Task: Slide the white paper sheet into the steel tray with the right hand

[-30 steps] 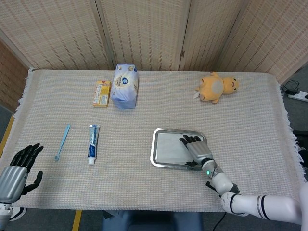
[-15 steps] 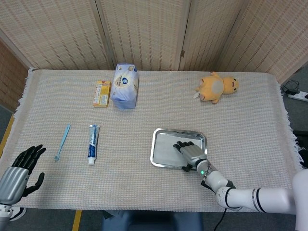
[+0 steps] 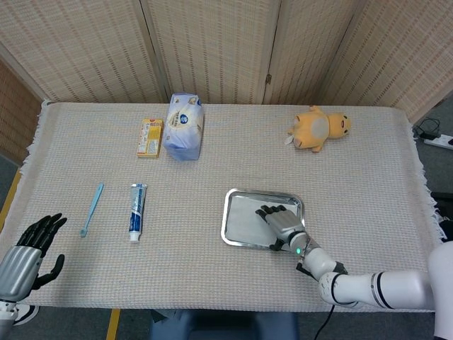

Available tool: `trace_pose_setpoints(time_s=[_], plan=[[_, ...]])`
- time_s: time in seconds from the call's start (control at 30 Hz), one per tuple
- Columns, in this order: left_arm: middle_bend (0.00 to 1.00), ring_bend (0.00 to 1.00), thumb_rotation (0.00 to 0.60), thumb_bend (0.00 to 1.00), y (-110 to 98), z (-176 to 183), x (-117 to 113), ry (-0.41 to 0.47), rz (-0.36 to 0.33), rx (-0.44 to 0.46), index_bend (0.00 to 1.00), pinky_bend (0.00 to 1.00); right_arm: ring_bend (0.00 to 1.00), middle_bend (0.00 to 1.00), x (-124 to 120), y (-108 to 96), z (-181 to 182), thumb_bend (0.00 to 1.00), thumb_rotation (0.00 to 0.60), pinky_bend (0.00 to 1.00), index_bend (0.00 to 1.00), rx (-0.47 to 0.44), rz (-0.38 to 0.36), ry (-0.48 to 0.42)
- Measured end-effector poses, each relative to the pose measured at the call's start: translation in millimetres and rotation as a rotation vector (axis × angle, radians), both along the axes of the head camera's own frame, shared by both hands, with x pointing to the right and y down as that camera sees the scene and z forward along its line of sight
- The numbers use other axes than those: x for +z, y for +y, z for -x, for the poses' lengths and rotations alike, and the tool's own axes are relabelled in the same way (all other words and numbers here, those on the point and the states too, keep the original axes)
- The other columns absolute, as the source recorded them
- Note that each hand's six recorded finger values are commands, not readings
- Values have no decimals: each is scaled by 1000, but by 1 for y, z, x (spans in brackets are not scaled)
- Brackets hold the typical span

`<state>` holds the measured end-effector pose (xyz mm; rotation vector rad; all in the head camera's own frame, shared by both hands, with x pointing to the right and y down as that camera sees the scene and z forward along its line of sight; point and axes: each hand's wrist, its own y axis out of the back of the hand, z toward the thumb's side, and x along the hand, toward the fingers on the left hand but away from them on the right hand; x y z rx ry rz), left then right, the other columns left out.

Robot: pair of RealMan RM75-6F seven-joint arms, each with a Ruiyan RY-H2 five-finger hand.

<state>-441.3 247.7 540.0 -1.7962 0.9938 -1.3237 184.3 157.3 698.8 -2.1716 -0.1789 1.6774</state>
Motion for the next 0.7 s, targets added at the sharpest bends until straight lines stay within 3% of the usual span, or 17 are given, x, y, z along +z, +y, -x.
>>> trace_pose_setpoints(time_s=[0.27, 0.57, 0.6, 0.67, 0.7], plan=[[80, 0, 600, 587, -1, 1, 0, 3, -4, -7, 0, 151, 0, 0, -12, -6, -5, 315, 600, 0, 0, 7, -41, -39], [80, 0, 600, 587, -2, 1, 0, 5, -9, -9, 0, 151, 0, 1, -39, 11, -12, 315, 600, 0, 0, 32, -51, -209], [80, 0, 600, 587, -2, 1, 1, 4, -10, -11, 0, 151, 0, 24, -42, 14, -15, 315, 600, 0, 0, 13, -68, -216], [80, 0, 600, 587, -2, 1, 1, 3, -11, -11, 0, 153, 92, 178, -47, 16, -21, 319, 600, 74, 0, -22, -106, -218], [80, 0, 600, 587, -2, 1, 1, 2, -11, -10, 0, 156, 253, 362, -50, 17, -26, 337, 600, 236, 0, -49, -141, -214]])
